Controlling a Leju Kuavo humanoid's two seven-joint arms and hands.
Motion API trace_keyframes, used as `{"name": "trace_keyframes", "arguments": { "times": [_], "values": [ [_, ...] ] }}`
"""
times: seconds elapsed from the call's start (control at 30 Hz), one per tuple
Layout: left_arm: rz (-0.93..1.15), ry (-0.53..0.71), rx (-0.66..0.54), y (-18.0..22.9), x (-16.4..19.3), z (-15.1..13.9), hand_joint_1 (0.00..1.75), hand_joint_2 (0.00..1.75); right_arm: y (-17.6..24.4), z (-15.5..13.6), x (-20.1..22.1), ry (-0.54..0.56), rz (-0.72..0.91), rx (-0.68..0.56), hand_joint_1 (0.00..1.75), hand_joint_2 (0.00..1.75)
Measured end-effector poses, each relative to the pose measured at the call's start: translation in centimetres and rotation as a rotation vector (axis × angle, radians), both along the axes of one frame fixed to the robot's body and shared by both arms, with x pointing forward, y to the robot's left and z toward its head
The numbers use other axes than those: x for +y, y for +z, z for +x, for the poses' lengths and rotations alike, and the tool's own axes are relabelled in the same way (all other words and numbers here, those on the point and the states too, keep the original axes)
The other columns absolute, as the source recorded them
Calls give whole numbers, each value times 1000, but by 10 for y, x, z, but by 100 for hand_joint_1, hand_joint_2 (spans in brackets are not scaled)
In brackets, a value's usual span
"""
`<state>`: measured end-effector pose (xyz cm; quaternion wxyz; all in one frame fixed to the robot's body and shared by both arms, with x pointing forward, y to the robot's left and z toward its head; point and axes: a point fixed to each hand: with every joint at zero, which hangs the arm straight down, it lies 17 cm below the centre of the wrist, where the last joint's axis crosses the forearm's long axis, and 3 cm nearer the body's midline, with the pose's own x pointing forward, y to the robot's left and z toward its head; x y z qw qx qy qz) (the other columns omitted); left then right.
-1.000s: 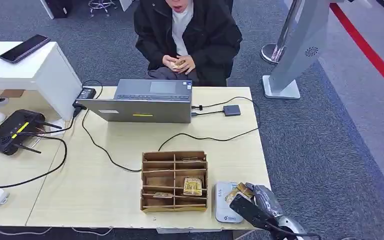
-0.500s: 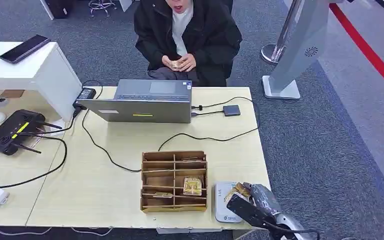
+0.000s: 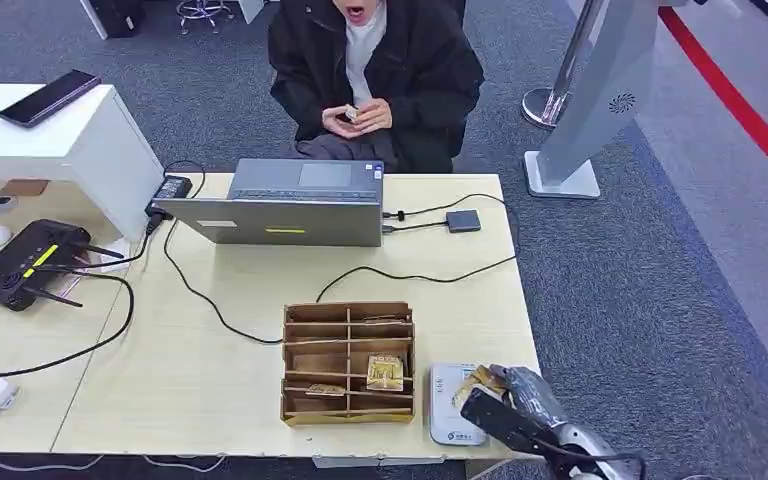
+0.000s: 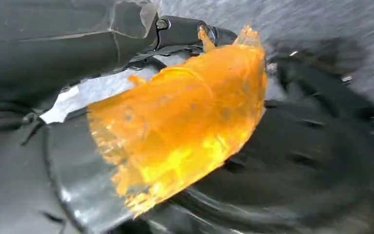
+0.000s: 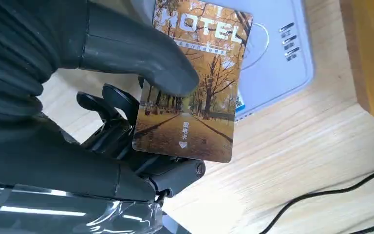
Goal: Pass the card to the sensor for recognition and then transmit it.
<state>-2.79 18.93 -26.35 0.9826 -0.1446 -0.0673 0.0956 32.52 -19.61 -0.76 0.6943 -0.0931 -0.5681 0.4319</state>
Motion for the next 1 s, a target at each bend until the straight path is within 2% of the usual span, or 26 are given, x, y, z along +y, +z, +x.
{"name": "trace_keyframes", "arguments": {
  "times": [0.1,0.23,0.7,1.0],
  "values": [
    [-27,14,31,3,11,-23,0,0,0,1,-5,2,2,-1,175,175],
    [-13,17,52,2,23,-36,0,0,1,3,-7,-3,8,-9,175,175],
    [-5,22,58,2,31,-43,0,0,14,11,-15,-58,41,-76,175,175],
    [0,26,57,2,32,-44,0,0,31,14,-19,-98,73,-162,175,175]
  ]
}}
